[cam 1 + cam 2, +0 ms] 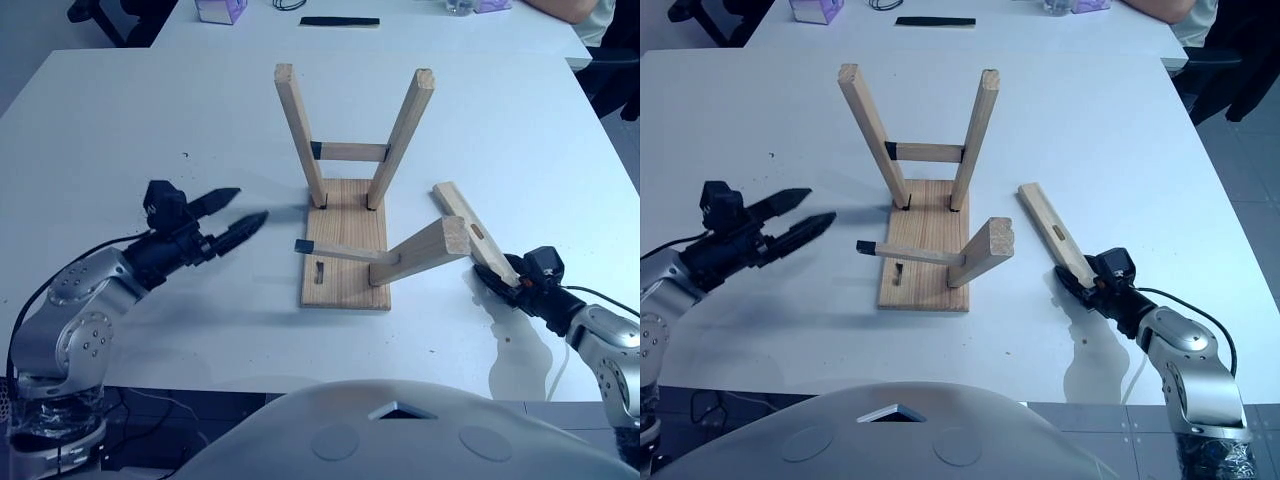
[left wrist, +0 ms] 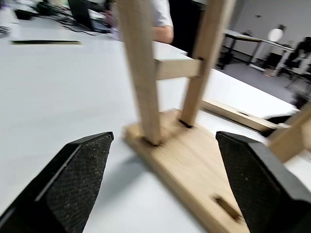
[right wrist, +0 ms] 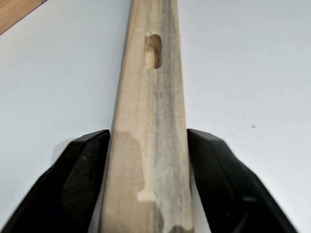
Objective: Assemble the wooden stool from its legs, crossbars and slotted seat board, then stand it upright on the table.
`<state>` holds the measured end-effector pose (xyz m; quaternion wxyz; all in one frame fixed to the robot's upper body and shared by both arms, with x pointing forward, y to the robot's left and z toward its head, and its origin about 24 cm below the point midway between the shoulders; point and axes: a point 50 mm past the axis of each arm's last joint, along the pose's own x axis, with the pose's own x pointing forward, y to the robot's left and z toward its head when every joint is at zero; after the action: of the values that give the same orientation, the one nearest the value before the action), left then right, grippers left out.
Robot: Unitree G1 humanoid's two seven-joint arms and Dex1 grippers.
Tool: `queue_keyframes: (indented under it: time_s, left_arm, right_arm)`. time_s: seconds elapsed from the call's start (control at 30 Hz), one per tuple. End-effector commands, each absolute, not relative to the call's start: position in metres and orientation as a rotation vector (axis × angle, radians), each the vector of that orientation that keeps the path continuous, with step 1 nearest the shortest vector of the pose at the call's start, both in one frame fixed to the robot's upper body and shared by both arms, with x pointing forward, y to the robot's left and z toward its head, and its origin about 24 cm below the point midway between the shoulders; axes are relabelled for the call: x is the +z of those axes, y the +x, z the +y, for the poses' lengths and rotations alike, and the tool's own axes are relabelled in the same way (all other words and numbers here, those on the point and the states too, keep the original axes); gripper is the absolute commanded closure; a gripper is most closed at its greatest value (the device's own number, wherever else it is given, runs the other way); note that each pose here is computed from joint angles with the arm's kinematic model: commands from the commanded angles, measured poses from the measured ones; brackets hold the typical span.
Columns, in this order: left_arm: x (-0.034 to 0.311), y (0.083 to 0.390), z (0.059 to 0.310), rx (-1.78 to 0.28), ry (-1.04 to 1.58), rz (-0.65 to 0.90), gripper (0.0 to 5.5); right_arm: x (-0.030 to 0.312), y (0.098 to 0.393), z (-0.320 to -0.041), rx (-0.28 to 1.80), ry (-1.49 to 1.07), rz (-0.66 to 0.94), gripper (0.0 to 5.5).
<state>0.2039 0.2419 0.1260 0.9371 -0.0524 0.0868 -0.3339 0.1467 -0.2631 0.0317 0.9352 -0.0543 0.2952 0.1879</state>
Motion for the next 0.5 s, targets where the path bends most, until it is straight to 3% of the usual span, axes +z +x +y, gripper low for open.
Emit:
queue_keyframes:
  time_s: [0.03,0.13,0.23,0.37,0.5]
  left_arm:
    - [0.129,0.223,0.248,-0.550,-0.038,0.242,1.58]
    - [0.137,0.232,0.247,-0.485,0.001,0.237,1.58]
    - [0.171,0.236,0.233,-0.578,0.007,0.132,1.58]
    - [0.233,0.231,0.195,-0.887,-0.014,-0.086,1.76]
    - [0.265,0.225,0.162,-1.113,-0.050,-0.178,2.23]
  right_arm:
    - [0.020,0.141,-0.267,0.347,-0.092,0.660,3.29]
    - [0.027,0.148,-0.268,0.352,-0.082,0.622,3.46]
    - [0.056,0.166,-0.271,0.393,-0.054,0.492,3.46]
    - [0.141,0.197,-0.261,0.584,-0.023,0.164,3.46]
    - [0.217,0.198,-0.233,0.905,0.048,-0.066,3.46]
